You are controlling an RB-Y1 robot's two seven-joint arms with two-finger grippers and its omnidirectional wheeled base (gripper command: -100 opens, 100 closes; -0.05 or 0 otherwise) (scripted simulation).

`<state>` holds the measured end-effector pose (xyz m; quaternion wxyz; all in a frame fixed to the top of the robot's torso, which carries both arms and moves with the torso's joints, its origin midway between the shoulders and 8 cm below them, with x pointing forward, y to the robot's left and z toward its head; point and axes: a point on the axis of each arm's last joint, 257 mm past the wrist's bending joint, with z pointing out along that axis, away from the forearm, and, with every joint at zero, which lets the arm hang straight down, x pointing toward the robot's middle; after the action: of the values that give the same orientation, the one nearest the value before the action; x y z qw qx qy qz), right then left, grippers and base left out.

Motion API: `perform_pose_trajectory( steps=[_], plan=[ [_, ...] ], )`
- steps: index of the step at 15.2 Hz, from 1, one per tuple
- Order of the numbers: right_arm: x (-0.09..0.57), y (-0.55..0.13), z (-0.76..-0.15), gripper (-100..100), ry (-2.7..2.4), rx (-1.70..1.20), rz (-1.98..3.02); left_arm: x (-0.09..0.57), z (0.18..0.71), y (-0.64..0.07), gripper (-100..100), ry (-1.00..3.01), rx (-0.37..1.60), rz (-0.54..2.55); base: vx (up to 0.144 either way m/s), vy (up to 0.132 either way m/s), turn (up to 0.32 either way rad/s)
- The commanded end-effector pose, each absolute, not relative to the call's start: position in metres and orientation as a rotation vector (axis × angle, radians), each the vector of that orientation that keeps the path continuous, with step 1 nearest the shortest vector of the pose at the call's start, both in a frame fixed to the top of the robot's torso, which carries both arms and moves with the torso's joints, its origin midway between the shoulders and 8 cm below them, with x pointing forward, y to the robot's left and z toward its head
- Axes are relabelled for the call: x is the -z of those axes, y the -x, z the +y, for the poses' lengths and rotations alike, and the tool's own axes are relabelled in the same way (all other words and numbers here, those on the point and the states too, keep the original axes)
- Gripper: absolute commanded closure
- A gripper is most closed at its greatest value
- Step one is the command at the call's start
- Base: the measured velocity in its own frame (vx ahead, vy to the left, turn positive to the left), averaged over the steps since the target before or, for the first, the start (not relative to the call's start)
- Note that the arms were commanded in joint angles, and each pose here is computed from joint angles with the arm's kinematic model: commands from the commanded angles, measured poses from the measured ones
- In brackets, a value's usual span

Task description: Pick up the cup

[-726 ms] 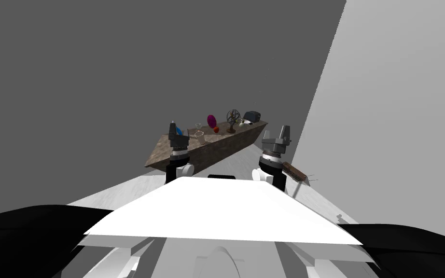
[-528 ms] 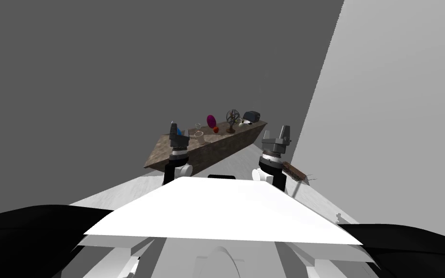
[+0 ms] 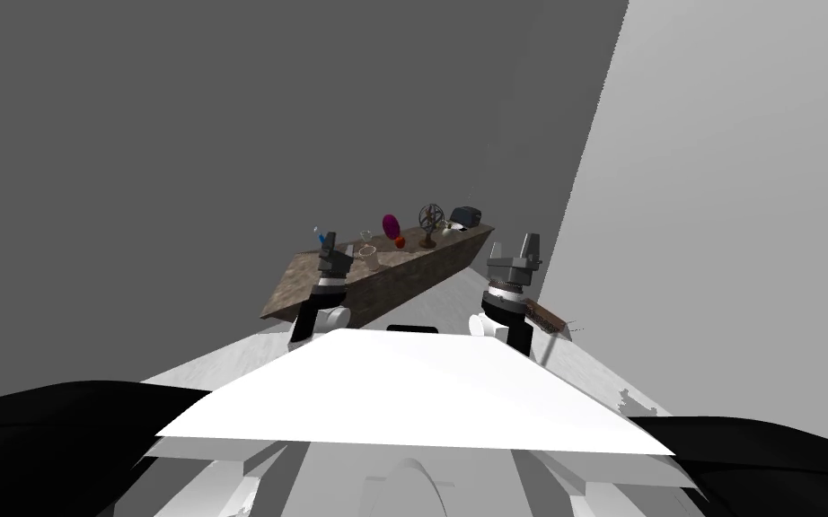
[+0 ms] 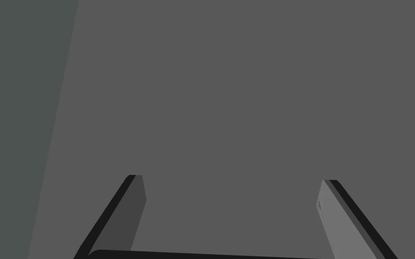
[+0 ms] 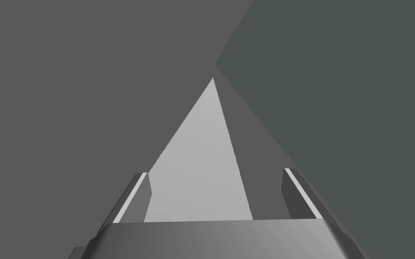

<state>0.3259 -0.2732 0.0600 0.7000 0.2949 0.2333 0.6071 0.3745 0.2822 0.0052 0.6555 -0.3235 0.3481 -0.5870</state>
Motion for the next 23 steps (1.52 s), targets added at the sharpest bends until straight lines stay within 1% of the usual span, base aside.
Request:
perform_pose_trajectory(
  steps=[1, 23],
  plan=[
    [-0.060, -0.326, -0.273, 0, -0.657, -1.352, 0.520, 0.005, 0.288, -0.381, -100, 0.767, 1.327, 0.838, 0.026, 0.008, -0.062],
    [-0.060, -0.326, -0.273, 0, -0.657, -1.352, 0.520, 0.084, 0.327, -0.412, -100, 1.074, 1.234, 1.188, 0.022, 0.008, -0.047]
  ],
)
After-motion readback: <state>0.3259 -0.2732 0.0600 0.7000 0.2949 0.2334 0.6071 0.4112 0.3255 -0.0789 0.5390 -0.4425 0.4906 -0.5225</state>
